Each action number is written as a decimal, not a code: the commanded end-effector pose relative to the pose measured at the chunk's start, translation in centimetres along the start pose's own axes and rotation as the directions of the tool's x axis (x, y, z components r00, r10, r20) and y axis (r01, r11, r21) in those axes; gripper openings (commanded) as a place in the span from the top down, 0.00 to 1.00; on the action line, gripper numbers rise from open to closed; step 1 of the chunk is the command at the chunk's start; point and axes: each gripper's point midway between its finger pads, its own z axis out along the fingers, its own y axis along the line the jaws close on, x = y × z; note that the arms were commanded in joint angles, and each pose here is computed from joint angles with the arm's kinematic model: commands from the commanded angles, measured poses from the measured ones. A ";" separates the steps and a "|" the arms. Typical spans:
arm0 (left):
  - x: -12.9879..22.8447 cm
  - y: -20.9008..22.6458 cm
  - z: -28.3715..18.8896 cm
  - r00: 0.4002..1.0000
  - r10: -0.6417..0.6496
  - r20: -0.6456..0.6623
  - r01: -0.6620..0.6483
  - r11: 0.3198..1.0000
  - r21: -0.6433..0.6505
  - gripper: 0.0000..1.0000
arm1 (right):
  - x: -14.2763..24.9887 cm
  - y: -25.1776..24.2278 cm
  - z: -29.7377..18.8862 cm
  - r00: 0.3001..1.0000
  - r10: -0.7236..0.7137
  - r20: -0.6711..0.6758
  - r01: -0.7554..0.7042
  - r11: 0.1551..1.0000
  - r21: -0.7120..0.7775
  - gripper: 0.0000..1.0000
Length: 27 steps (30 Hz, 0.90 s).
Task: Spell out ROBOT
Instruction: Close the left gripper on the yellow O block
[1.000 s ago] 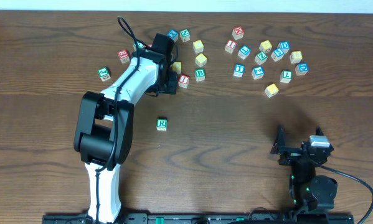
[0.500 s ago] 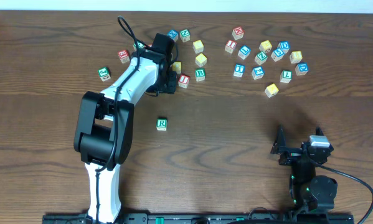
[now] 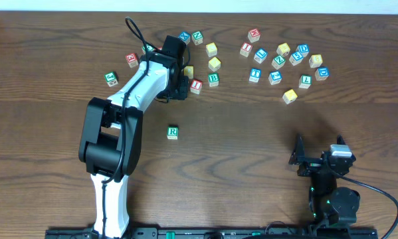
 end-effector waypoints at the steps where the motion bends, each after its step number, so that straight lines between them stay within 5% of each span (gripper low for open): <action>1: -0.5 0.2 0.0 1.000 0.000 0.009 0.000 1.000 -0.014 0.60 | 0.0 -0.1 0.0 1.000 0.010 0.001 -0.010 1.000 0.008 0.01; 27: -0.4 0.2 0.0 1.000 0.000 0.009 0.000 1.000 -0.014 0.66 | 0.0 -0.1 0.0 1.000 0.010 0.001 -0.010 1.000 0.008 0.01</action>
